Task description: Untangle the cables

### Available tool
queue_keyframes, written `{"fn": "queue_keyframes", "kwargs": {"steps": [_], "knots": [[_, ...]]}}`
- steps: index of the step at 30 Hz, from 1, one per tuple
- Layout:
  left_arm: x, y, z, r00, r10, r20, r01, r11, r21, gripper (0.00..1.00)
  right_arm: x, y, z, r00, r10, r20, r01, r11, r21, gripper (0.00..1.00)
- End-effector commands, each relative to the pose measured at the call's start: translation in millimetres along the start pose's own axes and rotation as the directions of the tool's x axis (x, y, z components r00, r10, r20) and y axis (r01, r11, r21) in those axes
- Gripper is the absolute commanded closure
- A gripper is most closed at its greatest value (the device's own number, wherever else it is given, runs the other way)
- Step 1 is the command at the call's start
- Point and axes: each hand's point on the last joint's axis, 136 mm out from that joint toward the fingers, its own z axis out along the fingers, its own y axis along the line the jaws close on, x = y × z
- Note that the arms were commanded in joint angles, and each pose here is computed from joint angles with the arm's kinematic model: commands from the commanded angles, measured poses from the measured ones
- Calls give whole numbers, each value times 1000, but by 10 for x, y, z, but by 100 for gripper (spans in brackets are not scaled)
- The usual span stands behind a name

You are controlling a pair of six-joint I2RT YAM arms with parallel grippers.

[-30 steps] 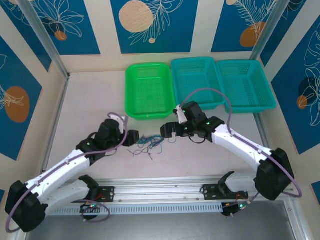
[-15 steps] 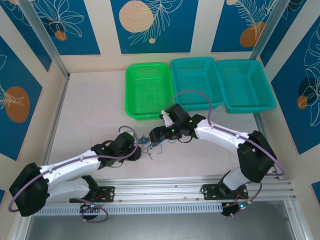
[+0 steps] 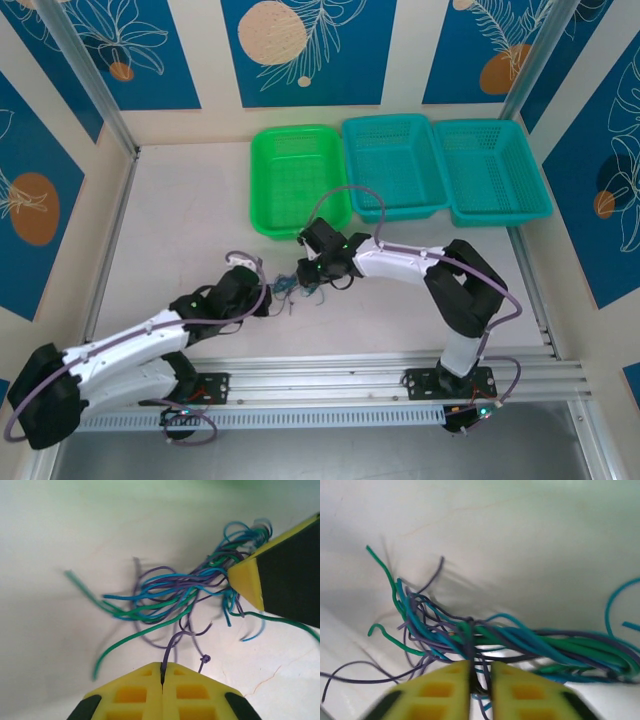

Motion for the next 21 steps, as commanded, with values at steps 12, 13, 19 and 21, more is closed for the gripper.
{"fn": "queue_keyframes", "kwargs": {"steps": [12, 13, 19, 21], "knots": [[-348, 1132, -505, 979, -106, 173, 159, 930, -330, 100, 688, -1904, -900, 727, 617, 301, -685, 680, 261, 100], [-352, 1169, -506, 977, -114, 180, 171, 925, -339, 100, 742, -2000, -976, 700, 640, 317, -714, 649, 265, 100], [-324, 1213, -413, 970, -153, 191, 208, 928, -310, 100, 816, -2137, -1150, 667, 646, 372, -741, 628, 237, 100], [-301, 1135, -330, 974, -153, 168, 194, 945, -264, 100, 737, -2006, -1118, 723, 589, 360, -681, 694, 233, 98]]}}
